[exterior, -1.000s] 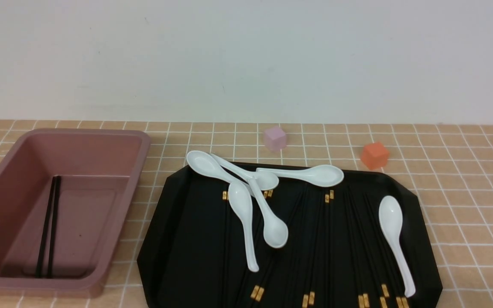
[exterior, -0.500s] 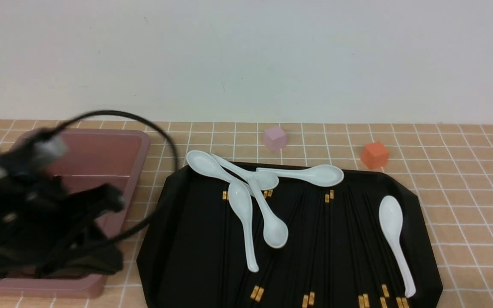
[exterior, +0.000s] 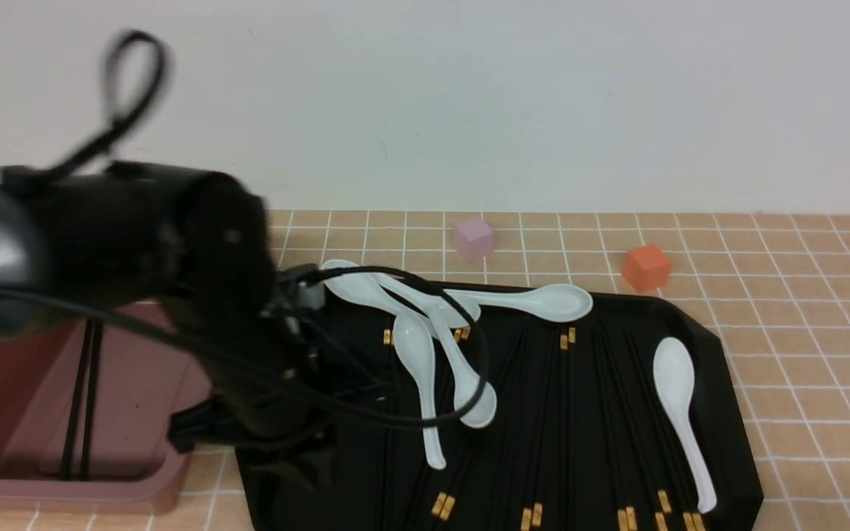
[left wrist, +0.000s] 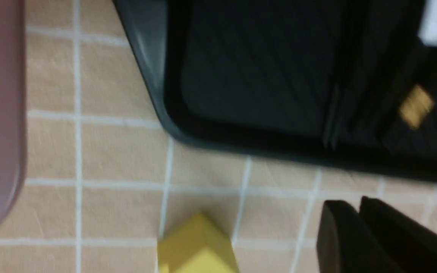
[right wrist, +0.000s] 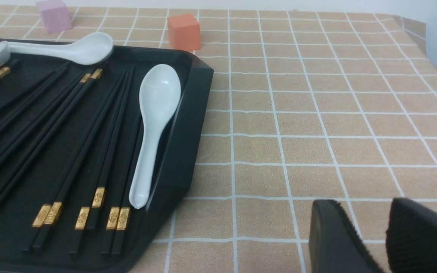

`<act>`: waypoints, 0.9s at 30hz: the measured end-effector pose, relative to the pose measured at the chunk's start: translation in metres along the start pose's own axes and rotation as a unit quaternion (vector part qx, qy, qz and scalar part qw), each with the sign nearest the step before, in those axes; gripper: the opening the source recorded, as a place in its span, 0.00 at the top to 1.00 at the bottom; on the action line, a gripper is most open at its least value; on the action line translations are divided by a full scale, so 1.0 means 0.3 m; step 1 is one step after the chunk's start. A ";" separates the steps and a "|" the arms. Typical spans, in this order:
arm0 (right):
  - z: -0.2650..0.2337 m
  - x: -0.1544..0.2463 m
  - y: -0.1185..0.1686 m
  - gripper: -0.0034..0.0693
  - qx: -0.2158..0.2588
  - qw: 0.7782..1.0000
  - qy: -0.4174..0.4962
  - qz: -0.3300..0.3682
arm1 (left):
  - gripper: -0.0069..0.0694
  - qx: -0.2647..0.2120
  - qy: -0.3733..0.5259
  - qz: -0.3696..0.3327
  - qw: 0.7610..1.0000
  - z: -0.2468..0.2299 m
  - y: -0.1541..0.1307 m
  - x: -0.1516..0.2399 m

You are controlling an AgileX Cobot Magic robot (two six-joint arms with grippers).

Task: On brown tablecloth take chopsticks from black tray and put them in box.
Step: 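Reach over to the black tray and grasp a pair of chopsticks with the left gripper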

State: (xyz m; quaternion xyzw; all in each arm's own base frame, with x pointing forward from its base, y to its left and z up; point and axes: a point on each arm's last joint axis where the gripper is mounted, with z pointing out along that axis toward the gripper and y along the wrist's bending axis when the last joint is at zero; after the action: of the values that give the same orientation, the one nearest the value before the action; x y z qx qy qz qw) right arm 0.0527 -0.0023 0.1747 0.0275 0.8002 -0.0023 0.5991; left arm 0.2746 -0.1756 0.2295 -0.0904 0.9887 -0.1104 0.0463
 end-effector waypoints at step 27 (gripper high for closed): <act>0.000 0.000 0.000 0.62 0.000 1.000 0.000 0.000 | 0.42 -0.044 -0.033 -0.018 0.998 0.309 -0.120 -0.197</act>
State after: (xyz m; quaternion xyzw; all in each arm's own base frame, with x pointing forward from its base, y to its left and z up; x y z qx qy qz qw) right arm 0.0527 -0.0023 0.1747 0.0277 0.8002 -0.0019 0.5991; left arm 0.3488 -0.2186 0.1518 -0.1137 0.9888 -0.0644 0.0724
